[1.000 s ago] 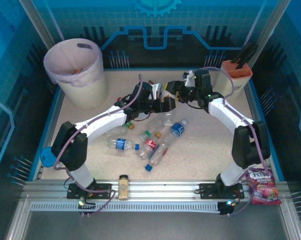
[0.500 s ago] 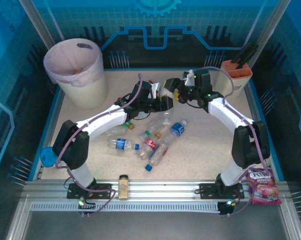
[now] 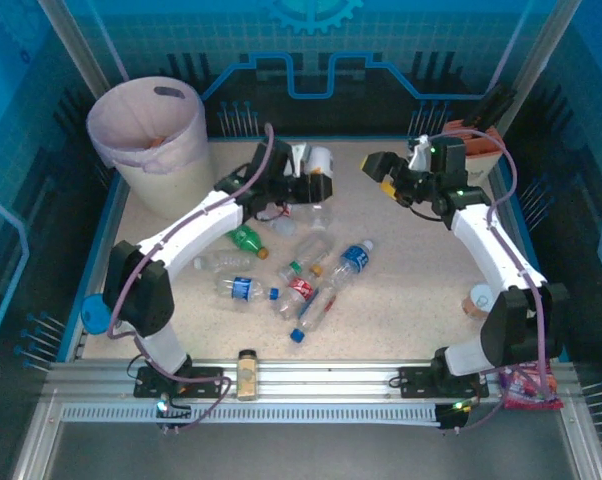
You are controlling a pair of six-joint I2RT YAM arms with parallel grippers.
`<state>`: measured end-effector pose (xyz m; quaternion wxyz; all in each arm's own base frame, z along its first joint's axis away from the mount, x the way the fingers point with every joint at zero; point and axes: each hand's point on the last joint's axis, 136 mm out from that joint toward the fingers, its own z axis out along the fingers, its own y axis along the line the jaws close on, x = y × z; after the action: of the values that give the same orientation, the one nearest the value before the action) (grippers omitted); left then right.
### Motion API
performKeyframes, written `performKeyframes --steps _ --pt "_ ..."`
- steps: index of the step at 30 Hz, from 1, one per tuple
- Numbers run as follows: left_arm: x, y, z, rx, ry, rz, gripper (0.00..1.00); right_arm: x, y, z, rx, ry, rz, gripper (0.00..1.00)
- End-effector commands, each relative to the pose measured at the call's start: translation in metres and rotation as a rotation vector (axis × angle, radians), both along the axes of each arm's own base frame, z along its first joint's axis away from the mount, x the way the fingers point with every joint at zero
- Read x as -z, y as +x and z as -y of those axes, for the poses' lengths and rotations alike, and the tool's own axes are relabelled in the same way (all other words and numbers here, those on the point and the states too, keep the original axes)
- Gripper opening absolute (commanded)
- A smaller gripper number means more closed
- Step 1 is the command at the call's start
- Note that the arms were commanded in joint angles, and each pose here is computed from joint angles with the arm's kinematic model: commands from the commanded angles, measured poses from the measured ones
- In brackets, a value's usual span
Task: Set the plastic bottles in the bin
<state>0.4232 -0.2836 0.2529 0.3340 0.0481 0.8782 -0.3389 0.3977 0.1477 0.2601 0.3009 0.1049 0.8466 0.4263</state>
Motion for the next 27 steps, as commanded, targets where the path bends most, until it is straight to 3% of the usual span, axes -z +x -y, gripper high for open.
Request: performKeyframes --steps 1,8,12,16,22,27 --pt "-0.05 0.012 -0.054 -0.05 0.123 0.112 0.4 0.045 -0.033 0.013 -0.048 -0.155 -0.115 1.0" --pt "-0.127 0.047 -0.14 -0.218 0.221 0.28 0.24 0.08 -0.065 0.018 -0.082 -0.207 -0.201 1.0" --pt "-0.157 0.065 -0.191 -0.352 0.207 0.349 0.17 0.091 -0.077 0.016 -0.09 -0.203 -0.232 1.0" --pt "-0.179 0.083 -0.254 -0.53 0.174 0.397 0.01 0.094 -0.083 0.014 -0.098 -0.196 -0.239 1.0" --pt "-0.177 0.105 -0.354 -0.815 0.159 0.387 0.0 0.102 -0.092 0.016 -0.101 -0.203 -0.256 1.0" --pt "-0.15 0.128 -0.401 -0.884 0.234 0.315 0.0 0.105 -0.098 0.017 -0.1 -0.209 -0.261 1.0"
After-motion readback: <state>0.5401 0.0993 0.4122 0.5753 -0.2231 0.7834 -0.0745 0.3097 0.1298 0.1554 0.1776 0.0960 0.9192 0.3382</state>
